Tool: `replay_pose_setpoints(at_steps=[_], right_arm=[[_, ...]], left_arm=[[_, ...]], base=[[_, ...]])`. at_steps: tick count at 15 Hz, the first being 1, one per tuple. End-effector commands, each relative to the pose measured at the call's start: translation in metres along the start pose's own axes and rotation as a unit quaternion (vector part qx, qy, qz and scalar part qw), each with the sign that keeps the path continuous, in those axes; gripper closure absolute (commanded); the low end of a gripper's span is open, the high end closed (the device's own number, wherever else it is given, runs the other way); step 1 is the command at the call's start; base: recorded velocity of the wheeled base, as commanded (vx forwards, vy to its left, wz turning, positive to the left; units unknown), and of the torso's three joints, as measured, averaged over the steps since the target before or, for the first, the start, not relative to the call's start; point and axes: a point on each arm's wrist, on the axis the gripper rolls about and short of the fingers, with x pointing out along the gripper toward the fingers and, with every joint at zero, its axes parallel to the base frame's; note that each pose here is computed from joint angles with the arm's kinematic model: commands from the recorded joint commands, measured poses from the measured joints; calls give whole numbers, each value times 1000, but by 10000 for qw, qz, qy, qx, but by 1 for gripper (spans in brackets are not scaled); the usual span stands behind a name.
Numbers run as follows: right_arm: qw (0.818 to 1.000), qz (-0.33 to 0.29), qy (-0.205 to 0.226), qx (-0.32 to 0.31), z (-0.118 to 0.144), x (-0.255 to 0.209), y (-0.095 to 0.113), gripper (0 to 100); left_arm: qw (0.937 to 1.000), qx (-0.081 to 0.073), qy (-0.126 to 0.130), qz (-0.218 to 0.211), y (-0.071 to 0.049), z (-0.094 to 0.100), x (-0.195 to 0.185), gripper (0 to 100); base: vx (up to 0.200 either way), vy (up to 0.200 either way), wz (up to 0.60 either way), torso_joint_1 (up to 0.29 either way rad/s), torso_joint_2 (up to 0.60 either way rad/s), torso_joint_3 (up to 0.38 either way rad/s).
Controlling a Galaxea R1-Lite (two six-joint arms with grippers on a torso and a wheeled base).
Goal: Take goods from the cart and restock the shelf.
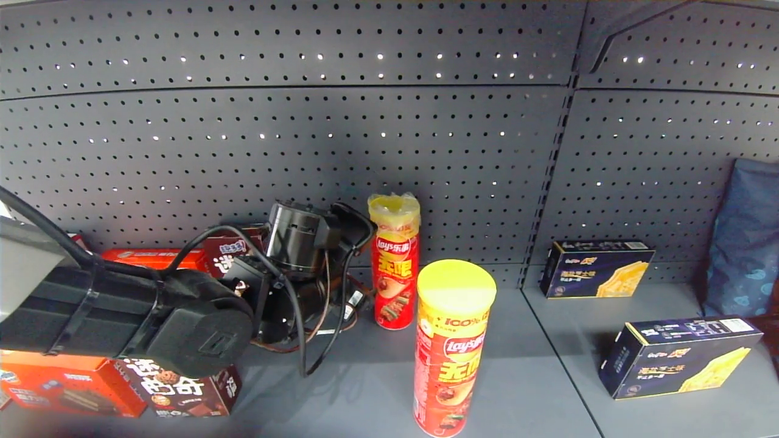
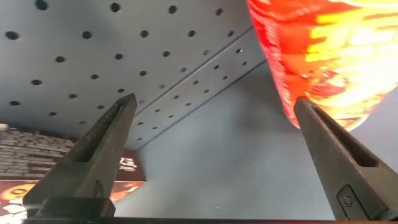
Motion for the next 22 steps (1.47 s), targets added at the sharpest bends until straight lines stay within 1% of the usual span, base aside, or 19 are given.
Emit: replay_pose_setpoints(at_steps=[1, 2, 3, 5, 8, 12, 13, 14, 15, 16, 18, 19, 20, 22], right_arm=[[10000, 2, 7, -1, 0, 0, 0, 0], [10000, 2, 7, -1, 0, 0, 0, 0], [10000, 2, 7, -1, 0, 0, 0, 0], [10000, 2, 7, -1, 0, 0, 0, 0], [10000, 2, 7, -1, 0, 0, 0, 0], [10000, 2, 7, -1, 0, 0, 0, 0], [10000, 2, 7, -1, 0, 0, 0, 0], [10000, 2, 7, -1, 0, 0, 0, 0], [10000, 2, 7, -1, 0, 0, 0, 0], [10000, 2, 7, -1, 0, 0, 0, 0], [10000, 2, 7, -1, 0, 0, 0, 0], [10000, 2, 7, -1, 0, 0, 0, 0], [10000, 2, 7, -1, 0, 0, 0, 0], [10000, 2, 7, -1, 0, 0, 0, 0]], left_arm=[[10000, -34, -6, -28, -2, 0, 0, 0], [10000, -44, -8, -48, -4, 1, -1, 0], [9999, -93, -16, -81, -7, 1, -2, 0], [9998, -143, -50, -155, -12, 3, -4, 0], [9997, -120, -68, -204, -17, 3, -6, 0], [9996, -122, -85, -241, -20, 4, -7, 0], [9996, -125, -42, -266, -24, 1, -10, 0], [9996, -112, -21, -240, -23, -1, -13, 0], [9997, -137, -61, -188, -16, -2, -23, 0], [9997, -153, -52, -157, -12, -3, -26, 0], [9998, -146, -43, -153, -12, -4, -26, 0], [9997, -254, -28, 31, 2, -5, -25, 0], [9995, -297, -35, 82, 6, -5, -24, 0], [9991, -376, -58, 188, 7, -2, -21, 0]], base=[[0, 0, 0, 0, 0, 0], [0, 0, 0, 0, 0, 0], [0, 0, 0, 0, 0, 0], [0, 0, 0, 0, 0, 0], [0, 0, 0, 0, 0, 0], [0, 0, 0, 0, 0, 0], [0, 0, 0, 0, 0, 0], [0, 0, 0, 0, 0, 0], [0, 0, 0, 0, 0, 0], [0, 0, 0, 0, 0, 0], [0, 0, 0, 0, 0, 0], [0, 0, 0, 0, 0, 0], [0, 0, 0, 0, 0, 0], [0, 0, 0, 0, 0, 0]])
